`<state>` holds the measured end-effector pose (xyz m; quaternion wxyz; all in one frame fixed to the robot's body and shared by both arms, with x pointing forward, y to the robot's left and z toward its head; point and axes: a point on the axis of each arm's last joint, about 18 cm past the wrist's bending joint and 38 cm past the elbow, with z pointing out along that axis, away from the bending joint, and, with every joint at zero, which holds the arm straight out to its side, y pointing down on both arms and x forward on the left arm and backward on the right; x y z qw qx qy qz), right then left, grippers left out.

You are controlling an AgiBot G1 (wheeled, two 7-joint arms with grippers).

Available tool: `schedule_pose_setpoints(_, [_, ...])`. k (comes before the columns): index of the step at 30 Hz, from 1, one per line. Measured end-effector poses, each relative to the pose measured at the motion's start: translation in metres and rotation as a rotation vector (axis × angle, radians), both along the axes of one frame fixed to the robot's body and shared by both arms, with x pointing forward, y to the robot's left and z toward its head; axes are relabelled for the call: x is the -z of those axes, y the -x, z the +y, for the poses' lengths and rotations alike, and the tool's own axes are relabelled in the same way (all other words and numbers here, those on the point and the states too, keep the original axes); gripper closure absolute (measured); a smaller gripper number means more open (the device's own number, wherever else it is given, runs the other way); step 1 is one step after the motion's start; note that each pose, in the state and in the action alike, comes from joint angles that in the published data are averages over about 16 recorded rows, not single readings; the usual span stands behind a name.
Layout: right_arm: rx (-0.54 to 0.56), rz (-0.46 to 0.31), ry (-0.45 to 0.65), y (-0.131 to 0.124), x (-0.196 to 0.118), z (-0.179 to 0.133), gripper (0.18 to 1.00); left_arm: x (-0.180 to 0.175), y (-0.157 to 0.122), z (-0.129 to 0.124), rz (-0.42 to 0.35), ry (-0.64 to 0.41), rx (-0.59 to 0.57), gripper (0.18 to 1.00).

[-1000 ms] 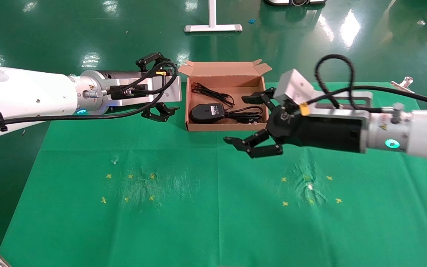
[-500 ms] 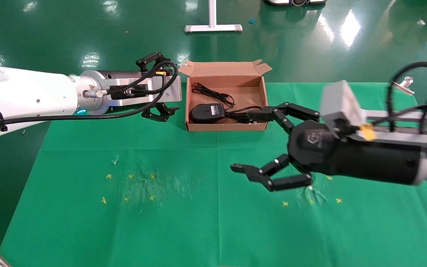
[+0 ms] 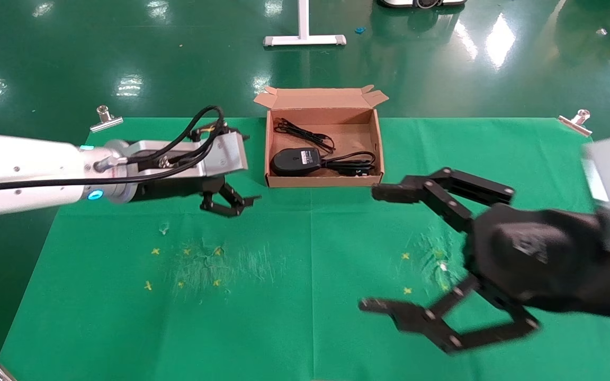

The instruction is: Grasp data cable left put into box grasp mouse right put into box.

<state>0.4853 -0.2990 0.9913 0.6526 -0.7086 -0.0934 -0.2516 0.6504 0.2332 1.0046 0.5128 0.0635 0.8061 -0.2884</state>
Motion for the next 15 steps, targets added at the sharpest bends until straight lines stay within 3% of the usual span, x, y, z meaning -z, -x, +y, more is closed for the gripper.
schedule_pose_setpoints(15, [-0.026, -0.001, -0.008, 0.01, -0.001, -0.003, 0.178, 0.028, 0.043, 0.016, 0.227, 0.232, 0.151, 0.184])
